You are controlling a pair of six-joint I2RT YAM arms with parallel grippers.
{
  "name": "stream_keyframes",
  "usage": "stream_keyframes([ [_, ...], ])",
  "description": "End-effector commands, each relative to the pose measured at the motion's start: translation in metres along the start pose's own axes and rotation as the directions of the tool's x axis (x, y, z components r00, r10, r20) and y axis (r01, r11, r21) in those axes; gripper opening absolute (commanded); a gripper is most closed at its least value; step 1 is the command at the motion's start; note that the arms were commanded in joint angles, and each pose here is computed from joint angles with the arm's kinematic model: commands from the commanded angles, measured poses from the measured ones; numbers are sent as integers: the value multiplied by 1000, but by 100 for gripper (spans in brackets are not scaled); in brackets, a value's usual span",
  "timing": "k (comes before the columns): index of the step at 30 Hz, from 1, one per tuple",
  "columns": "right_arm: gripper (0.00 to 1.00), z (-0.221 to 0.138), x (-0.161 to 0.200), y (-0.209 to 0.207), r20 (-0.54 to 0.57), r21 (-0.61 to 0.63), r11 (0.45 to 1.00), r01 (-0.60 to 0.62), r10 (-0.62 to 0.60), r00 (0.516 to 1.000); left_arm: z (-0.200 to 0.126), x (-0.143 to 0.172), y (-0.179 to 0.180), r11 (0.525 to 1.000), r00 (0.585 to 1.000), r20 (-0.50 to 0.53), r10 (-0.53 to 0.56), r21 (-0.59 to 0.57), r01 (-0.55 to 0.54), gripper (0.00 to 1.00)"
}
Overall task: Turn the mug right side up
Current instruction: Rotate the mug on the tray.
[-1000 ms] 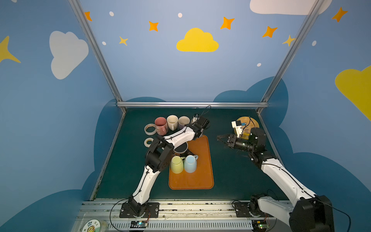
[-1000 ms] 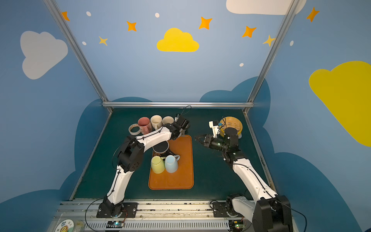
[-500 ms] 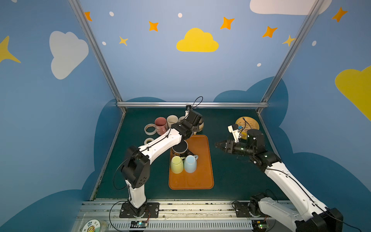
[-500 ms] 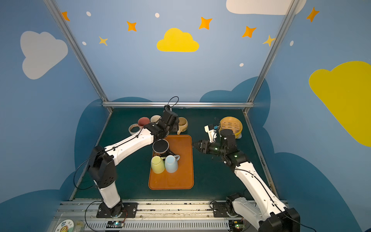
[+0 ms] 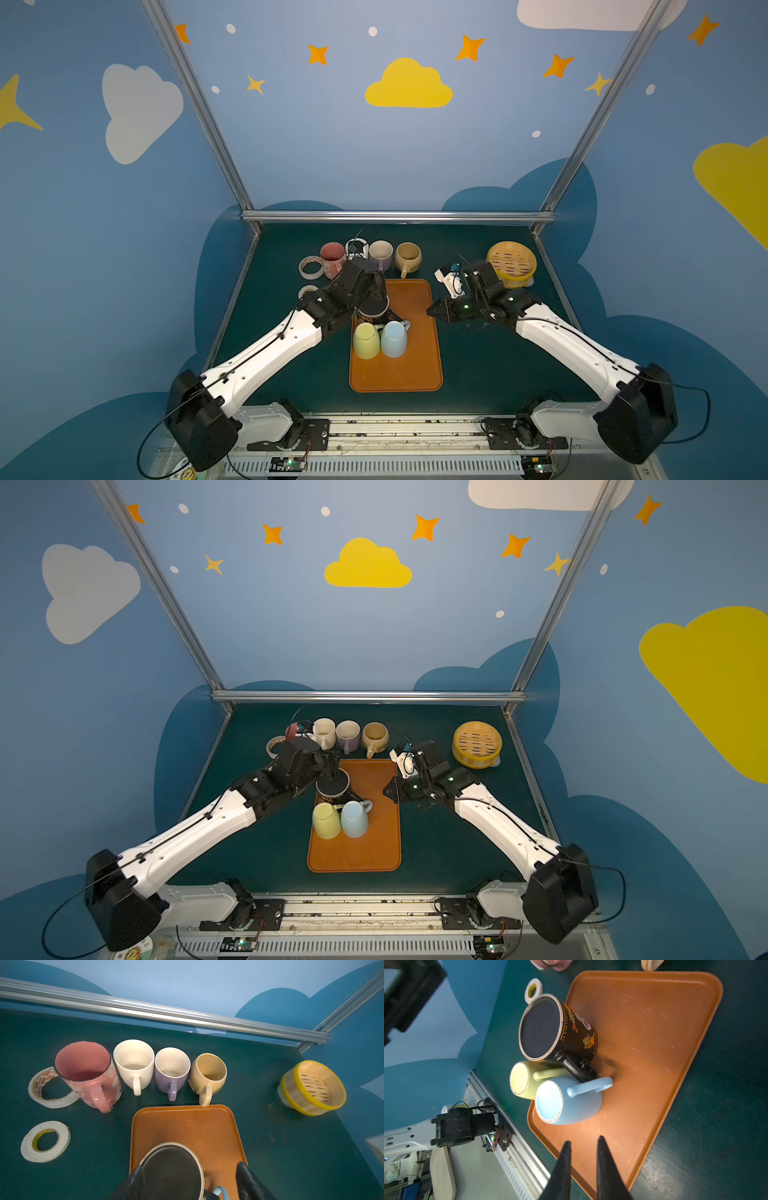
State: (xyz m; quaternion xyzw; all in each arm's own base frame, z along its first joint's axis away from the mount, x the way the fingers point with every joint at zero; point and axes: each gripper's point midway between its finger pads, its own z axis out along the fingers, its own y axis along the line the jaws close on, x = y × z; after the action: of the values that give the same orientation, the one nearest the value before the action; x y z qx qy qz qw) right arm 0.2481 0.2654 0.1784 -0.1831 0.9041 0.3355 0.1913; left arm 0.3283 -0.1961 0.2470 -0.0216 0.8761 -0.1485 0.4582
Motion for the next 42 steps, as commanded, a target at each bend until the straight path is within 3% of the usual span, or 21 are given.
stream_keyframes([
  [1, 9, 15, -6, -1, -42, 49, 997, 54, -52, 998, -16, 21, 13, 1000, 999, -33, -7, 16, 7, 70],
  [14, 2, 90, -19, -7, -181, 87, 990, 109, -91, 979, -64, 58, 56, 999, 998, -48, -48, 10, 49, 79],
  [19, 0, 109, -15, -13, -217, 94, 990, 106, -83, 973, -70, 66, 63, 998, 996, -61, -59, 5, 60, 100],
  [29, 0, 129, -5, -23, -269, 108, 988, 109, -76, 960, -76, 77, 67, 996, 994, -76, -80, 19, 82, 100],
  [42, 0, 110, 33, -17, -297, 102, 987, 126, -91, 951, -71, 83, 63, 996, 991, -106, -78, 31, 81, 100],
])
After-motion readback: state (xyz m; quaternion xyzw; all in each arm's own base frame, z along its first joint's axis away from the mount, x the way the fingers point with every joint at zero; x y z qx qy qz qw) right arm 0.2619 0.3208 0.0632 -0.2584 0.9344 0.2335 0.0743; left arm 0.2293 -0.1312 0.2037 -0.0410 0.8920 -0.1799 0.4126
